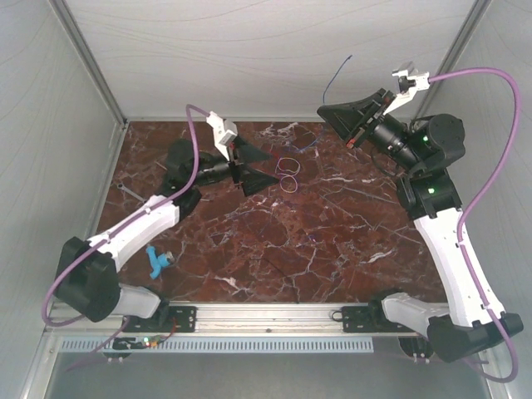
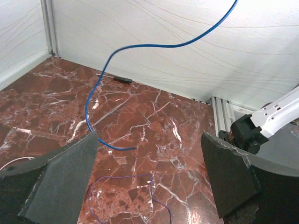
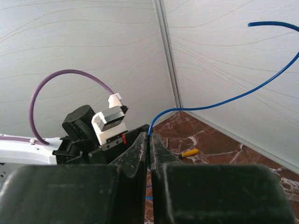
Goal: Zip-tie the wires
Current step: Straighten the cable at the center of the board, then pick up the cable at the center of the board.
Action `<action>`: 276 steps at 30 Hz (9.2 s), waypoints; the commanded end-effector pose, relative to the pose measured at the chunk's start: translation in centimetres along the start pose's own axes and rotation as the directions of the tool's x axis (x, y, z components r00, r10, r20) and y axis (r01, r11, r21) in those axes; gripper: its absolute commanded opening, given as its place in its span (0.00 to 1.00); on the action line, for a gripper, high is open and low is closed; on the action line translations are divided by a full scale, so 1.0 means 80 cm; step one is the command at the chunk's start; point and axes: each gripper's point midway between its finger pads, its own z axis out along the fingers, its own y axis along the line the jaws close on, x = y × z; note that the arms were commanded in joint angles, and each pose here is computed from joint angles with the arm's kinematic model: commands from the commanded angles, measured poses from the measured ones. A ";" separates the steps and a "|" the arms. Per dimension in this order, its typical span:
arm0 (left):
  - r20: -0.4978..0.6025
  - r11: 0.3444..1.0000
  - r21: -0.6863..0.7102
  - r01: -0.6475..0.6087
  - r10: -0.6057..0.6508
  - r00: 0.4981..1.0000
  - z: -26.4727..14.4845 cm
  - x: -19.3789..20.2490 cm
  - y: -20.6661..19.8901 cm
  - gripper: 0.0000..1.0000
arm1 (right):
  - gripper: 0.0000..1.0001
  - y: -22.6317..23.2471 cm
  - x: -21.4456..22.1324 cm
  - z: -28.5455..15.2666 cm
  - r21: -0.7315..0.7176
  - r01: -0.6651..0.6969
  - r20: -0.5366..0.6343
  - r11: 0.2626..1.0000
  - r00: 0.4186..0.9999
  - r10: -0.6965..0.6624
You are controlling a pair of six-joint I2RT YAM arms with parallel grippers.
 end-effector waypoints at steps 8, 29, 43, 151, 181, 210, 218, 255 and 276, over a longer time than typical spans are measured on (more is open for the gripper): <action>0.061 0.995 -0.081 -0.064 0.069 0.996 0.039 -0.036 0.032 0.91 | 0.00 0.048 -0.034 -0.017 -0.097 0.069 0.064 0.993 0.996 -0.063; -0.110 0.958 -0.284 -0.028 -0.003 0.994 -0.001 0.025 0.033 0.00 | 0.00 -0.028 0.021 -0.052 0.258 -0.052 0.052 0.965 0.998 0.040; -0.303 0.670 -0.743 0.017 -0.358 0.883 -0.117 0.190 0.095 0.00 | 0.00 -0.142 0.305 -0.122 0.652 -0.256 -0.120 0.713 0.894 0.431; -0.343 0.165 -0.935 -0.313 -0.639 0.688 -0.185 0.321 0.185 0.70 | 0.69 -0.206 0.509 -0.145 0.853 -0.052 -0.346 0.520 0.690 0.636; -0.287 0.703 -0.698 0.137 -0.450 0.846 -0.023 0.187 0.274 0.77 | 0.82 -0.210 0.438 -0.158 0.841 -0.017 -0.293 0.542 0.827 0.481; -0.430 0.786 -0.595 0.170 -0.490 0.758 0.034 0.280 0.318 0.42 | 0.81 -0.208 0.448 -0.158 0.829 -0.075 -0.282 0.555 0.800 0.529; -0.446 0.792 -0.580 0.190 -0.504 0.740 0.033 0.292 0.312 0.40 | 0.80 -0.208 0.451 -0.159 0.828 -0.076 -0.286 0.556 0.795 0.535; -0.200 0.693 -0.714 -0.099 -0.067 0.977 0.034 -0.089 0.283 0.00 | 0.80 -0.210 0.454 -0.160 0.830 -0.080 -0.282 0.552 0.793 0.540; -0.311 0.932 -0.359 -0.049 -0.070 0.948 0.022 -0.051 0.117 0.00 | 0.81 -0.140 0.307 -0.128 0.517 -0.092 -0.068 0.851 0.987 0.148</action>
